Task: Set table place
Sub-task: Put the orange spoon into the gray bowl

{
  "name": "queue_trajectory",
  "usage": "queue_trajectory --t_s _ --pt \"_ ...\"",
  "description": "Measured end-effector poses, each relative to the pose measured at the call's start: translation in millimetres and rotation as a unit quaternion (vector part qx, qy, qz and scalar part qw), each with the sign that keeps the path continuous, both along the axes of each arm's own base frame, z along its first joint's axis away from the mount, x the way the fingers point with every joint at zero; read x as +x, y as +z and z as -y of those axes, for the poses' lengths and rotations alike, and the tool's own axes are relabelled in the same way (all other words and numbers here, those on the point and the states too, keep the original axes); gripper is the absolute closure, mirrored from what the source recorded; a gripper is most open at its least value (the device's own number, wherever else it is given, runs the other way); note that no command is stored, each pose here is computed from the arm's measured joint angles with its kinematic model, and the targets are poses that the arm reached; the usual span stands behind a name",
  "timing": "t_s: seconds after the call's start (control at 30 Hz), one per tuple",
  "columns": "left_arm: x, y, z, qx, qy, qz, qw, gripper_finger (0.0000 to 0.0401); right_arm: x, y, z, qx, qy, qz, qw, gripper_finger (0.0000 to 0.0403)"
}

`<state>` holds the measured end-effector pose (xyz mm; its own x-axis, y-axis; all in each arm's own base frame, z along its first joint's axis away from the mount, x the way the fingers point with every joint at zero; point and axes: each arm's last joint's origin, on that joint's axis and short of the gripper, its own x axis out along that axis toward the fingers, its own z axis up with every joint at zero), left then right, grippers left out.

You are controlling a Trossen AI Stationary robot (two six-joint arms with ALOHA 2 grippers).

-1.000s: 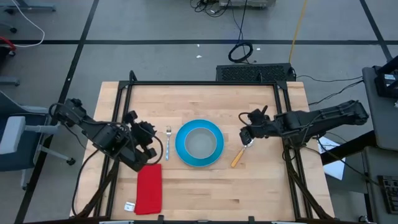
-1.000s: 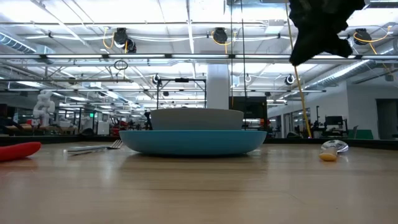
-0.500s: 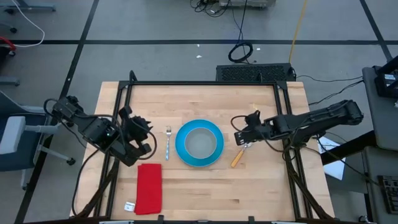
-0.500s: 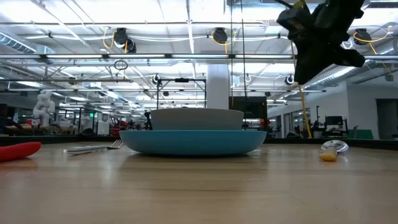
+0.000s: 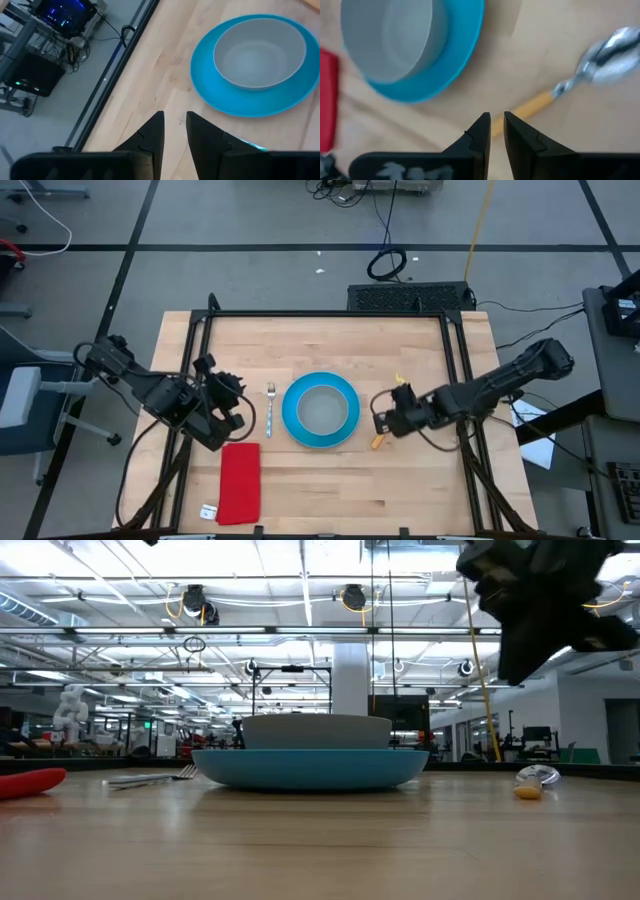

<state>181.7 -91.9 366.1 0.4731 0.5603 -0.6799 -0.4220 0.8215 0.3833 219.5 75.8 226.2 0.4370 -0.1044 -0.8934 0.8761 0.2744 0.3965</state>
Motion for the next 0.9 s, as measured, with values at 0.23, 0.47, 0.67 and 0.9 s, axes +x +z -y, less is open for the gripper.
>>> queue_trajectory --t_s 0.23,0.47,0.67,0.9 --pt "0 -8 0 0.003 0.008 -0.007 1.0 0.0313 1 -15 -42 0.054 -0.026 0.012 0.998 0.0358" --pt "0 -8 0 0.004 0.006 -0.008 1.0 0.0313 -2 -31 -55 0.069 -0.063 -0.032 0.995 0.0358" --pt "0 -8 0 0.004 0.006 -0.009 1.0 0.0313 -2 -32 -50 0.038 -0.033 -0.044 0.998 0.0358" --pt "0 -8 0 0.005 0.006 -0.009 1.0 0.0313 2 -31 -50 0.047 -0.03 -0.027 0.998 0.0358"
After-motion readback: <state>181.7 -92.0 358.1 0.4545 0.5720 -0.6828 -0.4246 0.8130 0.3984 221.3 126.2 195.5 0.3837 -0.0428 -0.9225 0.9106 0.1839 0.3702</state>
